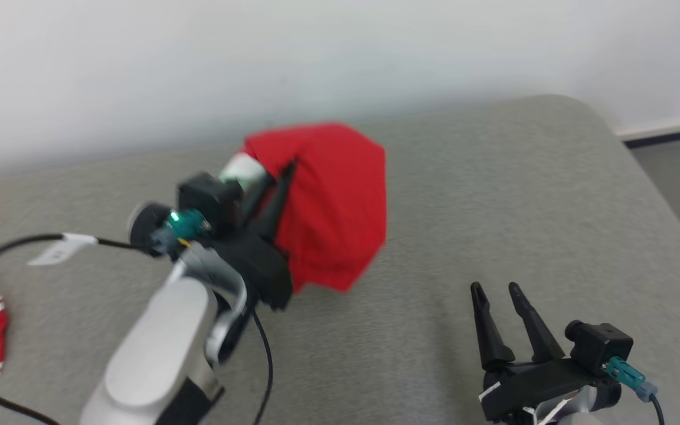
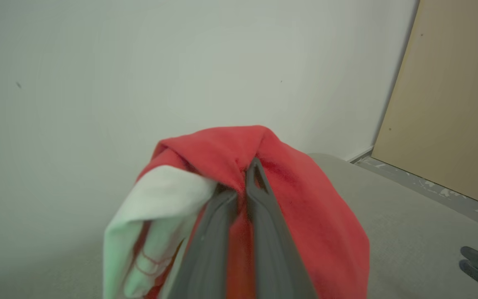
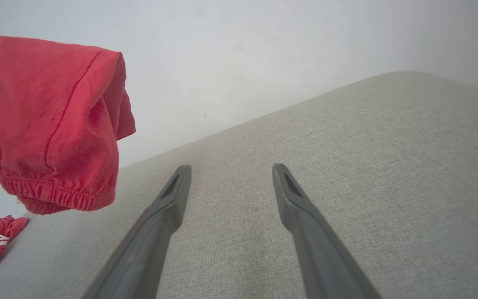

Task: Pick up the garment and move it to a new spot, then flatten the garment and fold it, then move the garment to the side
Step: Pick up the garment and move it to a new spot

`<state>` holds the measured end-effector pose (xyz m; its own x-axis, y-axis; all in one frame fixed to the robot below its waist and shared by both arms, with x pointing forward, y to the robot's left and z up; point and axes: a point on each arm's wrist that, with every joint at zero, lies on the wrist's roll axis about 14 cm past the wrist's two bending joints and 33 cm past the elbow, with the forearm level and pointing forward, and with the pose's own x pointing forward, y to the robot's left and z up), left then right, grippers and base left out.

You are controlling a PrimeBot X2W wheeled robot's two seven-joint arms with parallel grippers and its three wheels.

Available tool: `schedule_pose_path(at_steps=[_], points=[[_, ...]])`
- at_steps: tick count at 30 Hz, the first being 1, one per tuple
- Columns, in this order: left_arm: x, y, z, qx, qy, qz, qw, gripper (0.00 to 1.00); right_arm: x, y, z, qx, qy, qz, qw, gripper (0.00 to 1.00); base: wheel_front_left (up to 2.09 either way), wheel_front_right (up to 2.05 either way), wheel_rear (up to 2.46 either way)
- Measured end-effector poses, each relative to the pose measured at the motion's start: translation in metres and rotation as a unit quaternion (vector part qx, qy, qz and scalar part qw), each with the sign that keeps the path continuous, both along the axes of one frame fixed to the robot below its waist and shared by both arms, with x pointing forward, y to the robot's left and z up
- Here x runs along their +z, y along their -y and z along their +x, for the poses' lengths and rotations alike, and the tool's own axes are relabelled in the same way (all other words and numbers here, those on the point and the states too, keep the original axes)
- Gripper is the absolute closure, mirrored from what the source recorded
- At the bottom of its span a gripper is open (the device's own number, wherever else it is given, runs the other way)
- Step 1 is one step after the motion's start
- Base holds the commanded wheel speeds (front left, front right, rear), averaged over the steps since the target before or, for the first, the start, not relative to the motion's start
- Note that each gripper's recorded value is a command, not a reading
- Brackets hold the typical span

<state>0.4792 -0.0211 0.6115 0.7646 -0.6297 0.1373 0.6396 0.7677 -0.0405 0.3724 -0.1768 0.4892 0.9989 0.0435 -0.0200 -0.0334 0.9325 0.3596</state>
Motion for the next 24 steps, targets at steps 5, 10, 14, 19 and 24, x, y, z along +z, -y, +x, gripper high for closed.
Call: schedule_pose_path(at_steps=[5, 10, 14, 19, 24], points=[[-0.040, 0.042, -0.018, -0.053, -0.048, 0.022, 0.997, 1.00, 0.001, 0.020, -0.014, -0.033, 0.003, 0.006, 0.999, 0.00, 0.00, 0.00, 0.00], [-0.084, 0.060, -0.019, -0.067, -0.099, 0.055, 0.991, 0.16, 0.002, 0.037, -0.023, -0.062, 0.007, 0.007, 0.998, 0.00, 0.00, 0.00, 0.00], [-0.110, 0.064, -0.015, -0.060, -0.124, 0.062, 0.989, 0.00, -0.006, 0.046, -0.028, -0.079, -0.004, 0.009, 0.997, 0.00, 0.00, 0.00, 0.00], [-0.131, 0.054, -0.011, -0.035, -0.156, 0.046, 0.986, 0.00, -0.014, 0.044, -0.025, -0.076, -0.015, 0.009, 0.997, 0.00, 0.00, 0.00, 0.00], [-0.116, 0.032, -0.006, -0.002, -0.137, -0.010, 0.990, 0.00, -0.014, 0.034, -0.017, -0.058, -0.016, 0.004, 0.998, 0.00, 0.00, 0.00, 0.00]])
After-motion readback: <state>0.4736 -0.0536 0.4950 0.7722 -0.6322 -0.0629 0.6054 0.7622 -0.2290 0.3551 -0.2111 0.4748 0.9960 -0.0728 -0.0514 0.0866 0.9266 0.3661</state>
